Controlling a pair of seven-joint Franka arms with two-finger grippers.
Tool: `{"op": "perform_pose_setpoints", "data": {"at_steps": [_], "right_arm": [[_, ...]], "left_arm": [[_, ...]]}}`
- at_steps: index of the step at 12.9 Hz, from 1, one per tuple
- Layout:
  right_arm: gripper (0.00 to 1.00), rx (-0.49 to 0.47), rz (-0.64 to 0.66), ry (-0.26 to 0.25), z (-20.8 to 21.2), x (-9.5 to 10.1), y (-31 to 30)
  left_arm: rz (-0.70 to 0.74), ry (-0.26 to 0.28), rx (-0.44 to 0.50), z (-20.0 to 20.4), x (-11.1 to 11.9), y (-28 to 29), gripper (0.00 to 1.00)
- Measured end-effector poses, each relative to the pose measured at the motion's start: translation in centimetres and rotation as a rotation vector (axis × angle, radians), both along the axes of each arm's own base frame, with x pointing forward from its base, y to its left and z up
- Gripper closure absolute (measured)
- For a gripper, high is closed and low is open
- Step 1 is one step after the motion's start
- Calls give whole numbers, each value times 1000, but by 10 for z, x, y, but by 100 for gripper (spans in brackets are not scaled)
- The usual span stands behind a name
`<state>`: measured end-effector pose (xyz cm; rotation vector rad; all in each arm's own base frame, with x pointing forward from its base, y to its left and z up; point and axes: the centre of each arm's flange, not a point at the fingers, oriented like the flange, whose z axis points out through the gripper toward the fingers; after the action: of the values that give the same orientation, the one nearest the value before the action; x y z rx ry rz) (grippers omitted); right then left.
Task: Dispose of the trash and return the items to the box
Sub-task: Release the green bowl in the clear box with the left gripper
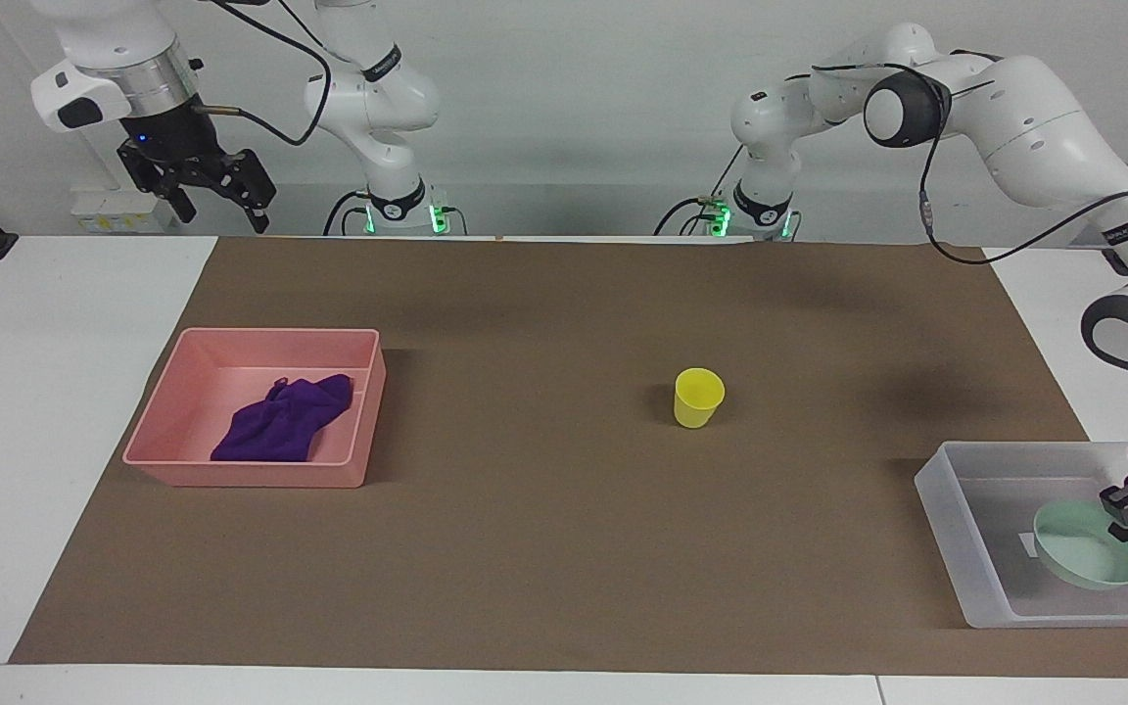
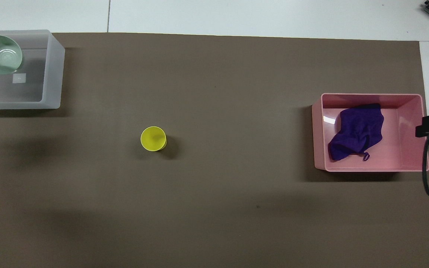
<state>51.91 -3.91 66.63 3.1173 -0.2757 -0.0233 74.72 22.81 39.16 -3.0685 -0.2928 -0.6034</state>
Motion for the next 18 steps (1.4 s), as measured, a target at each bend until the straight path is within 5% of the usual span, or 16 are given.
{"op": "perform_pose_setpoints", "data": {"at_steps": [5, 14, 18], "right_arm": [[0, 2, 68, 15, -7, 0, 2], [0, 0, 94, 9, -9, 0, 6], [0, 0, 94, 8, -9, 0, 6]], "left_arm": [[8, -21, 11, -3, 1, 5, 97], [7, 17, 5, -52, 6, 5, 97], [-38, 45, 15, -49, 5, 0, 51]]}}
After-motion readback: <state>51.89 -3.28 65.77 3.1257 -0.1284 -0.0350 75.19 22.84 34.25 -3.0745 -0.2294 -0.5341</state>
